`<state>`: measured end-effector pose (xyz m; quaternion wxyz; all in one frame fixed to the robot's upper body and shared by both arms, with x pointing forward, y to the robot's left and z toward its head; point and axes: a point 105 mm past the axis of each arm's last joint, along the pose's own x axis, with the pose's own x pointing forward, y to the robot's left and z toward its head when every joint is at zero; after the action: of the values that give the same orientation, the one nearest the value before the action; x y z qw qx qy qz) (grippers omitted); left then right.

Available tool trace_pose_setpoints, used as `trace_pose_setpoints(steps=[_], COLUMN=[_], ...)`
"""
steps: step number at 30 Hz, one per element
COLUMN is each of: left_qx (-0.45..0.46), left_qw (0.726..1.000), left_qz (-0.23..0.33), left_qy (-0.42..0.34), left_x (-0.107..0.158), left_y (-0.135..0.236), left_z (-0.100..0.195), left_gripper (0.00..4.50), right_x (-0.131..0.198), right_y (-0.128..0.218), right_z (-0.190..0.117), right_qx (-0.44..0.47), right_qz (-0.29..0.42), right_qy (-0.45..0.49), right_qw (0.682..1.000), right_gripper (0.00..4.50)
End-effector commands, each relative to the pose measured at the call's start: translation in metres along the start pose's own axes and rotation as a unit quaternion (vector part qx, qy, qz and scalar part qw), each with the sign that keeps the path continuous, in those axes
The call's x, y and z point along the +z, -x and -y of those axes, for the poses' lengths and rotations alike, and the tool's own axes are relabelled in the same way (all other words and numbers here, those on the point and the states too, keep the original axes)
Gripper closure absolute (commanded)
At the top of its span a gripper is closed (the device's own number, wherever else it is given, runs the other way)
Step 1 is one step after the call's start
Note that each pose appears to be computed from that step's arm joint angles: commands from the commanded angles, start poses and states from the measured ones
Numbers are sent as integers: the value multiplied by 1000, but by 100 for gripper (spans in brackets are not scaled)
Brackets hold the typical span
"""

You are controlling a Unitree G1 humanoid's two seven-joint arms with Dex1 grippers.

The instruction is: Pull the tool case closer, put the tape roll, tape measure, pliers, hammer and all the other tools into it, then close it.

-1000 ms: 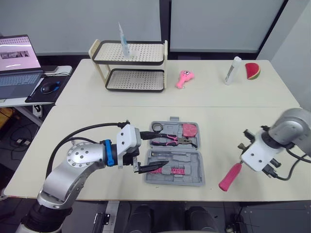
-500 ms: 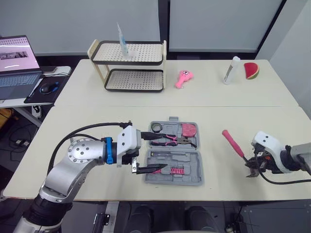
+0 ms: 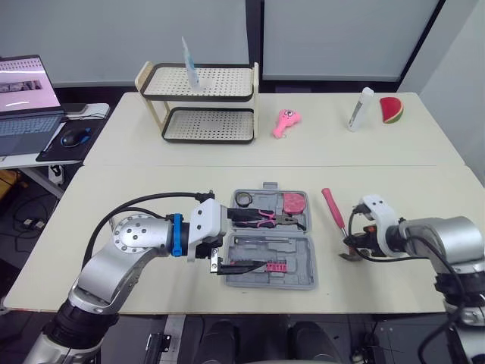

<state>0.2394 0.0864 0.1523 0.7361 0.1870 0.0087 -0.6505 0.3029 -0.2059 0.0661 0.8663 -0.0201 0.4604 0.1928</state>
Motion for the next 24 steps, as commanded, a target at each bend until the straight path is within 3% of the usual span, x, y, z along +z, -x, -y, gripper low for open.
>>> trace_pose_setpoints(steps=[1,4,5,11,15,19,21,24], left_qx=[2,5,5,15,31,31,31,28], left_qw=[1000,1000,1000,1000,999,999,999,999], left_qz=[8,8,9,14,18,17,16,16], left_qy=[-15,-14,-13,-8,3,2,-7,-6], left_x=[5,4,4,5,6,11,14,16], left_y=[0,0,0,3,9,8,5,4], left_z=[0,-1,-1,-1,-5,-10,-12,-12], left_gripper=[0,0,0,0,0,0,0,0], right_x=[9,10,10,20,21,13,10,5], right_y=[-2,-6,-6,8,30,26,19,10], right_z=[4,2,1,-4,-8,-10,-8,-4], right_qx=[-22,-22,-21,-4,5,1,-10,-23], right_qz=[20,27,28,84,138,165,171,173], right_qy=[8,6,5,16,92,164,165,154], right_qw=[1000,999,999,996,986,973,971,973], right_gripper=[427,427,355,259,187,114,56,56])
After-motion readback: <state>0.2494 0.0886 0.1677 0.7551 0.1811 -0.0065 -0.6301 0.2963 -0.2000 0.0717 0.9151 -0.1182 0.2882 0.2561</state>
